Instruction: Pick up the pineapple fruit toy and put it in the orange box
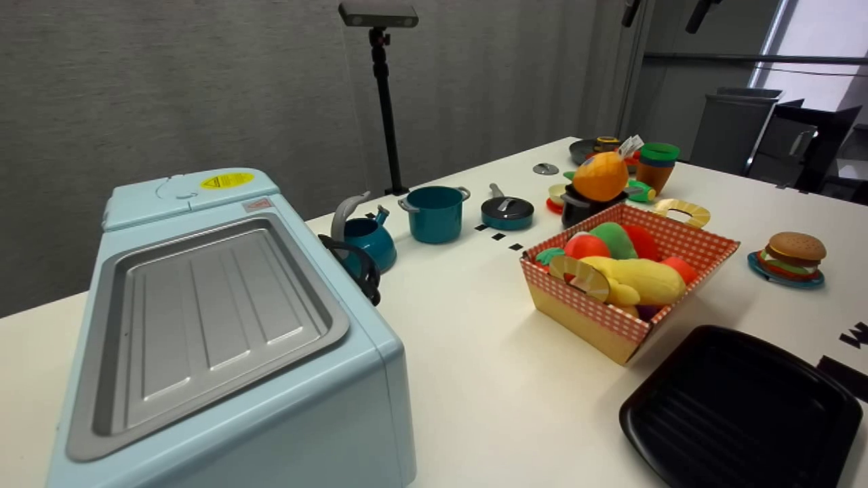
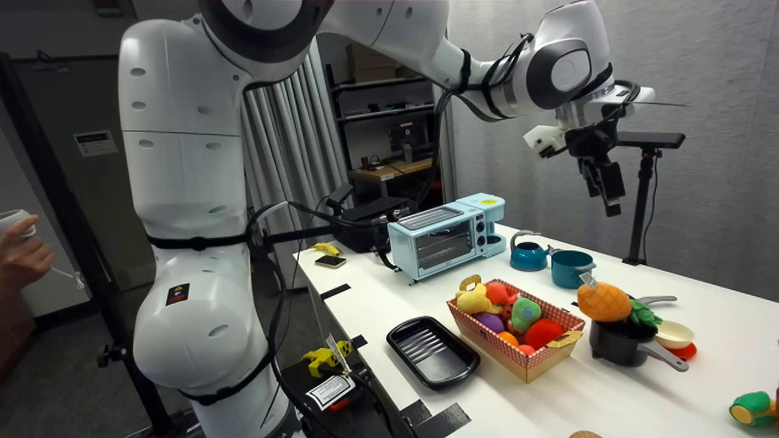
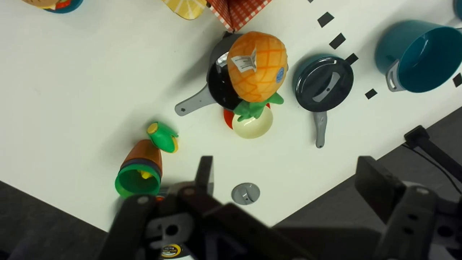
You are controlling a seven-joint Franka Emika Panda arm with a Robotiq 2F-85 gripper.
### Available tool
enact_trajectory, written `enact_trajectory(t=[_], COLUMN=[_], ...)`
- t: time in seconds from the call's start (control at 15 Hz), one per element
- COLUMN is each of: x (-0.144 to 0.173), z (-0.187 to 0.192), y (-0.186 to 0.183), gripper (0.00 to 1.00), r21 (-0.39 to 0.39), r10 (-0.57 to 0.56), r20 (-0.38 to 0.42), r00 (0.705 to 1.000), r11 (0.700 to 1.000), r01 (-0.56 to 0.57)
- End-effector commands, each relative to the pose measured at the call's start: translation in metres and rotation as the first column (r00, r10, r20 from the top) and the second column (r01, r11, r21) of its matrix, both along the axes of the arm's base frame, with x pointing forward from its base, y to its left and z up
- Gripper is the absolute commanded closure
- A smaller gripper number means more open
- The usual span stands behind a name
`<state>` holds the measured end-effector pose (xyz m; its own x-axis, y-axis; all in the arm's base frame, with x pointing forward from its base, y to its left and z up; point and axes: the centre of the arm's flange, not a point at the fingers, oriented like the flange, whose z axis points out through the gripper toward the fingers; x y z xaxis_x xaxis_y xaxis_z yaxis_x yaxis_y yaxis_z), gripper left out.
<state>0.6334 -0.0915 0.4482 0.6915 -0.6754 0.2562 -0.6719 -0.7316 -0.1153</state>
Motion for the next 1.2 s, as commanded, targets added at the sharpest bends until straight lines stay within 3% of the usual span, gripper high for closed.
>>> enact_trajectory(t=[0.0,1.13], x=[0.030,0.122], z=[-0.009,-0.123], y=[-0.008,-0.027], gripper=[0.00,0.00], r21=[-0.013,0.111], r10=[0.018,0.167], r20=[-0.043,-0.283], r00=[0.999,0.945], r11=[1.000,0.984], r01=[-0.018,-0.140])
